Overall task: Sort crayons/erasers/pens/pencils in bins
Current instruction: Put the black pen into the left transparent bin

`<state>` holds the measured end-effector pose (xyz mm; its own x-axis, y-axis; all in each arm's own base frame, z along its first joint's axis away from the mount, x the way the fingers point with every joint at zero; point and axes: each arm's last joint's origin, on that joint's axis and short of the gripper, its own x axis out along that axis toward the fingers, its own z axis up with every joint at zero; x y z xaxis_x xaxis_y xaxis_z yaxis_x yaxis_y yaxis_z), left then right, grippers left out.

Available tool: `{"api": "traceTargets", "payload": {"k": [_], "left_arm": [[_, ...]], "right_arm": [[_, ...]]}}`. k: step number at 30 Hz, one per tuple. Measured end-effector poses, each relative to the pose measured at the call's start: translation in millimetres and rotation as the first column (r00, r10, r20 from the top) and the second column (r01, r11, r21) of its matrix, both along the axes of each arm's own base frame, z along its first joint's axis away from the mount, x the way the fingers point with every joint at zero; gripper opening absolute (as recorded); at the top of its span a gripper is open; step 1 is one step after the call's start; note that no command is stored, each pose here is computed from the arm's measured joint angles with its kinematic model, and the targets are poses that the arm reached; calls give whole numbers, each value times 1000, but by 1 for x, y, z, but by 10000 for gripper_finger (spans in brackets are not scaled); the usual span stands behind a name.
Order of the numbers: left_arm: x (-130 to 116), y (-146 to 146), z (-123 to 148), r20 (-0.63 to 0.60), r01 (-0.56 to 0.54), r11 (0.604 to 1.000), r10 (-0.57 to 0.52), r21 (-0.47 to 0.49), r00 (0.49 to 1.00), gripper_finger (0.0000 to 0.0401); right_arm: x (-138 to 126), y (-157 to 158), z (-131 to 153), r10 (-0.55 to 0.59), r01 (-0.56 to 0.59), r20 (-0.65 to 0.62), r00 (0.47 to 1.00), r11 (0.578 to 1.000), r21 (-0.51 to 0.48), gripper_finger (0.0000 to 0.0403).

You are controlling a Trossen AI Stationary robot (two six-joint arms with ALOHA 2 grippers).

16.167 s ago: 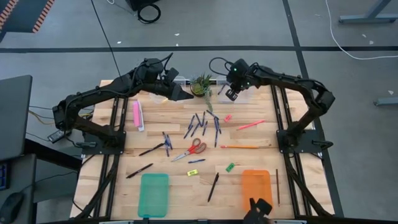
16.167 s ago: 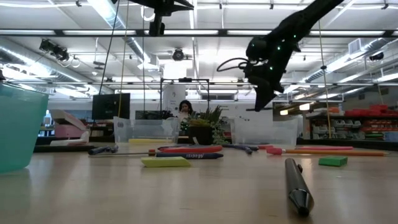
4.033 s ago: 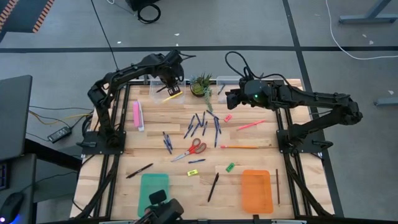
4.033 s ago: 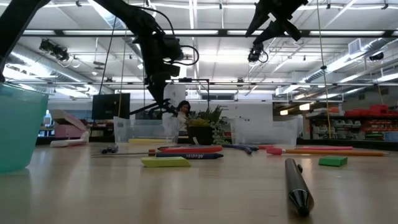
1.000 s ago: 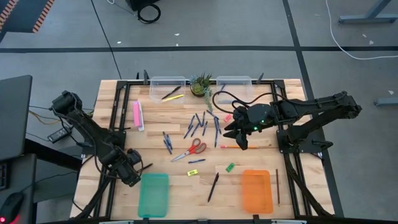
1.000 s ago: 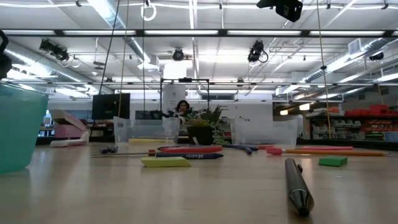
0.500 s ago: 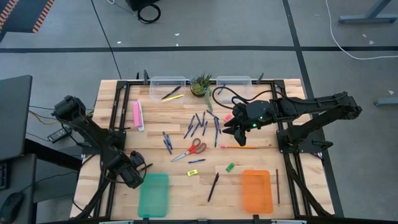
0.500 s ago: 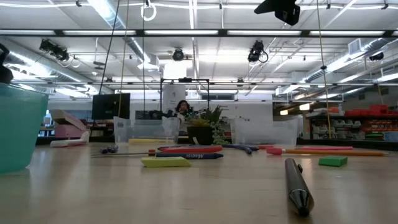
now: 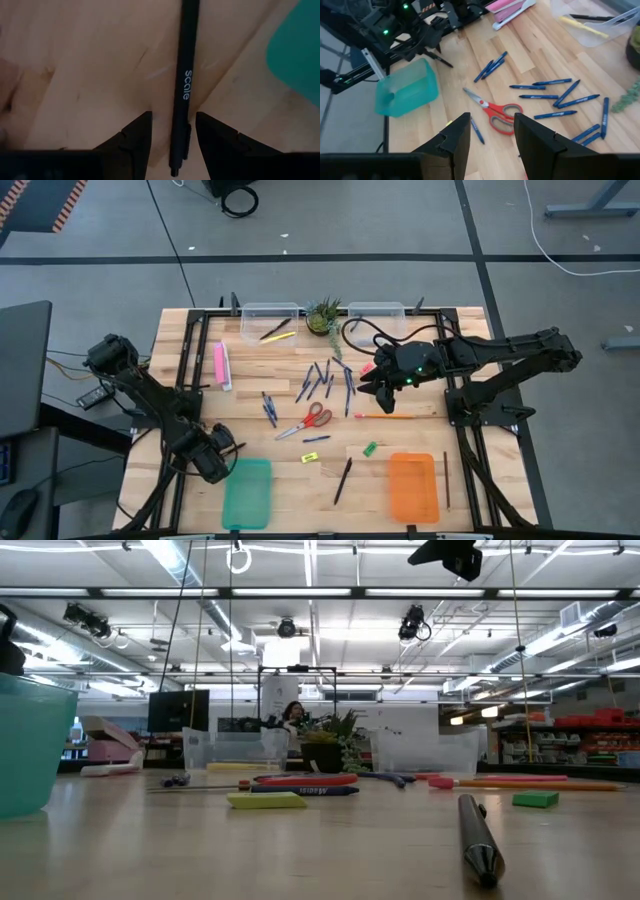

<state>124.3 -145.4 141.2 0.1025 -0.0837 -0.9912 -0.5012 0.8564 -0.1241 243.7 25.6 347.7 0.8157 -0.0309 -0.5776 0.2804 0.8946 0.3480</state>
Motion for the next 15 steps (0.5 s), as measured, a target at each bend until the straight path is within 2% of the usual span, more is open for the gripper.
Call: {"api": "traceTargets", "payload": {"k": [5,15], "left_arm": [[-4,-3,0,15,67,998,-67,18,998,160],[-11,-3,-4,8,-6,999,6,36,1000,163]], "right_arm": [[0,0,0,0,0,0,1000,1000,-2,158],[0,0,0,2,-2,0,1000,1000,-5,158]]}}
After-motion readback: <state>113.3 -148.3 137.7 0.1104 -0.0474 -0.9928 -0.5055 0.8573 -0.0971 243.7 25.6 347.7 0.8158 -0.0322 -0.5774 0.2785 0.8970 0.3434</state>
